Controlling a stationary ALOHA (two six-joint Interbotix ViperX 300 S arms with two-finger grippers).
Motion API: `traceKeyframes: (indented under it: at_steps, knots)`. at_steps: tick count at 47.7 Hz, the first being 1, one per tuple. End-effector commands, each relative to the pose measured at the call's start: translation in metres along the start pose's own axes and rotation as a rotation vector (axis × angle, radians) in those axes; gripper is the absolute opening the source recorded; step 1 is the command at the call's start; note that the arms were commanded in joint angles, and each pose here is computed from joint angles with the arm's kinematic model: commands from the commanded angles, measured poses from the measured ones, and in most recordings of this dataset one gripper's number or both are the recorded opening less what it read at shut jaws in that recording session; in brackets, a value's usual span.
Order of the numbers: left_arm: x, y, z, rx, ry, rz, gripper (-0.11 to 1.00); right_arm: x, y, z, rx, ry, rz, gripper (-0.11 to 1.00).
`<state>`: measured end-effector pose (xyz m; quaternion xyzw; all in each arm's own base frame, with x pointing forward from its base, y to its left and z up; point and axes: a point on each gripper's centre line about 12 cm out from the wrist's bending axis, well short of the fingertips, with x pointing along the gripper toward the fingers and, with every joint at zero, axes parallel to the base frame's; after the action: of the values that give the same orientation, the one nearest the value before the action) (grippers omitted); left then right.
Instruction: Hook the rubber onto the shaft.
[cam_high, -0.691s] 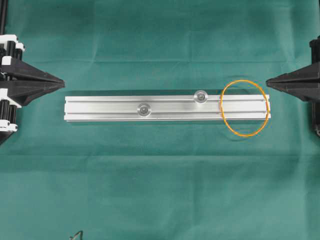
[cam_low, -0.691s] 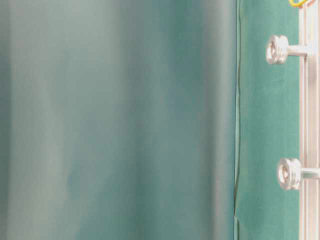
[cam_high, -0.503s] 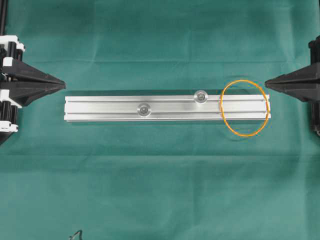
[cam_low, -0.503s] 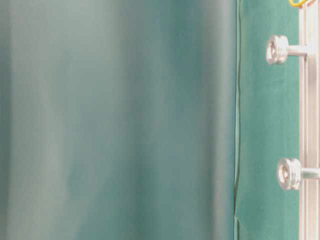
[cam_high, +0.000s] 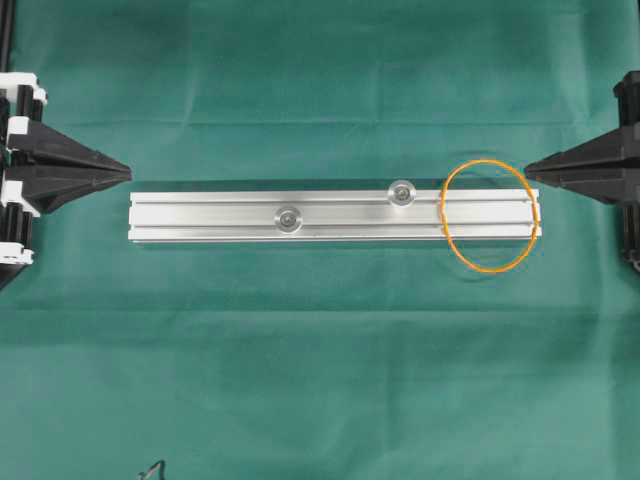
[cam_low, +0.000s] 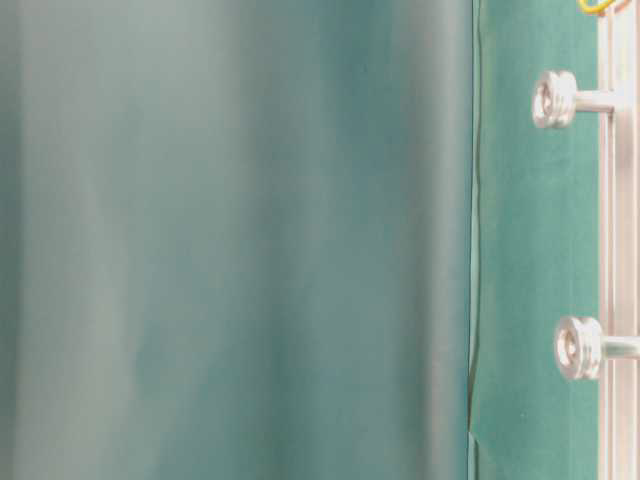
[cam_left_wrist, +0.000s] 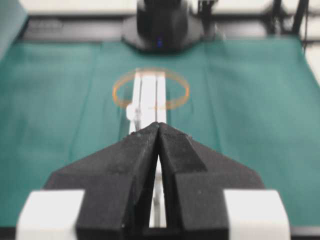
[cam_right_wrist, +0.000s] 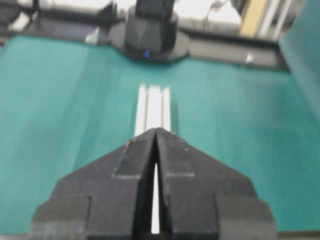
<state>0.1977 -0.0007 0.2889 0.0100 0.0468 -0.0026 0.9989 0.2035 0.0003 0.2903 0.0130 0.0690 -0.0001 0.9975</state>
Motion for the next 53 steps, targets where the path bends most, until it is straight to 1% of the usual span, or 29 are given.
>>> traceKeyframes:
  at_steps: [1,4,8,14,22,34,42,49,53]
  knots:
    - [0.001,0.001,0.006,0.001,0.075,0.005,0.00,0.002,0.000,0.002,0.012,0.081,-0.001,0.03]
    - [0.000,0.002,0.002,-0.001,0.150,0.007,0.00,0.002,0.000,-0.003,0.021,0.176,-0.005,0.03]
    - [-0.003,0.002,-0.004,-0.001,0.246,0.006,0.00,0.001,0.000,-0.006,0.038,0.273,-0.009,0.03]
    - [-0.005,0.002,-0.007,-0.001,0.313,0.007,0.00,-0.003,0.000,-0.010,0.056,0.382,-0.016,0.03]
    - [-0.005,0.002,-0.005,-0.003,0.315,0.008,0.00,-0.006,0.000,-0.013,0.074,0.437,-0.022,0.03]
    - [-0.005,0.002,-0.003,-0.003,0.310,0.008,0.00,-0.006,0.000,-0.011,0.104,0.435,-0.029,0.03]
    - [-0.005,0.002,-0.002,-0.003,0.307,0.008,0.00,-0.007,0.000,-0.011,0.110,0.456,-0.031,0.03]
    - [-0.005,0.002,-0.001,-0.002,0.304,0.006,0.00,-0.011,0.000,-0.016,0.121,0.548,-0.041,0.03]
    - [-0.005,0.001,-0.001,-0.002,0.304,0.005,0.00,-0.015,0.000,-0.023,0.136,0.655,-0.055,0.03]
